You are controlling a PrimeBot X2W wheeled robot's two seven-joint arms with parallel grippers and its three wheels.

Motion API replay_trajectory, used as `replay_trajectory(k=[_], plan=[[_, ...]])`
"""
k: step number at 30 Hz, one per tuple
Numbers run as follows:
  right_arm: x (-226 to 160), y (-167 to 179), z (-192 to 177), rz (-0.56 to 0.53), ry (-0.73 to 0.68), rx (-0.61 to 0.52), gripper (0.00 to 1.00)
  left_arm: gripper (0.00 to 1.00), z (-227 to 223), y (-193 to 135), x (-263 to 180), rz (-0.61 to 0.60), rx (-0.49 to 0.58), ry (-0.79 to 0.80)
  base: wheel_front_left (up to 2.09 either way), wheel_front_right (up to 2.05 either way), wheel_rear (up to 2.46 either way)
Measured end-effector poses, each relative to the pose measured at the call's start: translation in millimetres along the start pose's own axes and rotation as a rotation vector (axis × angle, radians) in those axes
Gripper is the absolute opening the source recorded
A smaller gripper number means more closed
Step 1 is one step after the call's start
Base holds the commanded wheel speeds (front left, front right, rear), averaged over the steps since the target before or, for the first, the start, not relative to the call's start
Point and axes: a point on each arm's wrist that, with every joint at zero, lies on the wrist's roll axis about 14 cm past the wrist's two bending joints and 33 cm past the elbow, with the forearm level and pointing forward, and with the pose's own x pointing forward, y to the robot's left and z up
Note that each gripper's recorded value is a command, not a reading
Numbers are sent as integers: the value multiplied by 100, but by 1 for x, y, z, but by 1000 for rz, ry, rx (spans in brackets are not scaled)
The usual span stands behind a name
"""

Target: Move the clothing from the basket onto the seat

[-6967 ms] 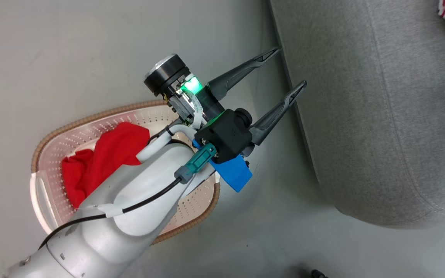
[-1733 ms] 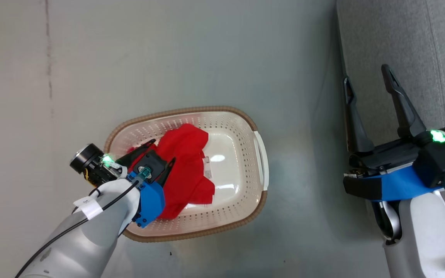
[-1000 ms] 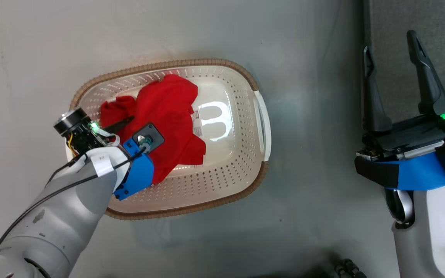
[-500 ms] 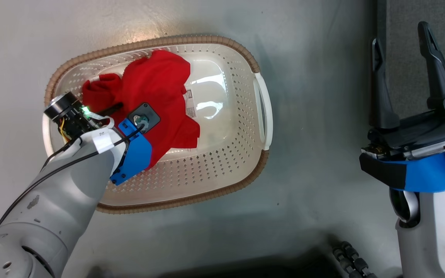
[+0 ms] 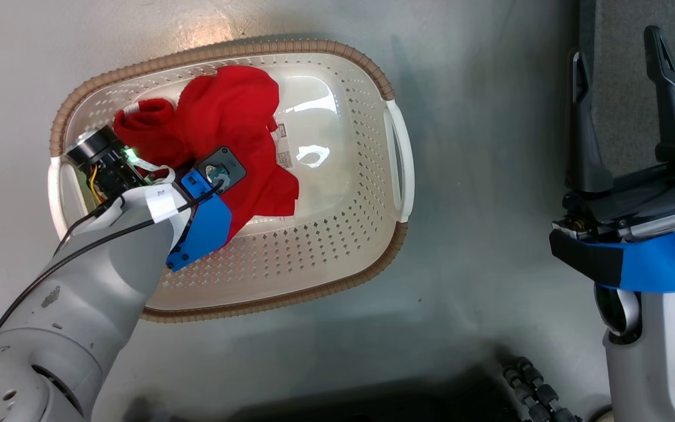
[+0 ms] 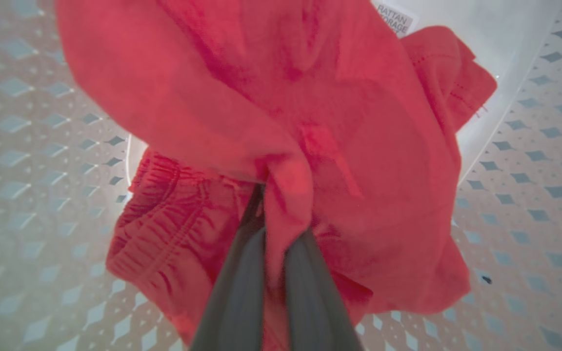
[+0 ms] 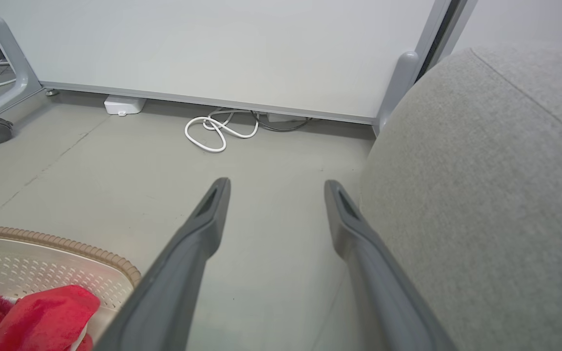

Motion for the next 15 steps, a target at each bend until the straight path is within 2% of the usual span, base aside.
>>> replay_trajectory(k=[12, 15], plan=[[3, 3, 25, 7, -52, 5, 100, 0, 25, -3, -20, 17, -9, -125, 0, 0, 0], [3, 4, 36, 11, -75, 7, 100, 0, 36, -2, -31, 32, -38, -174, 0, 0, 0]])
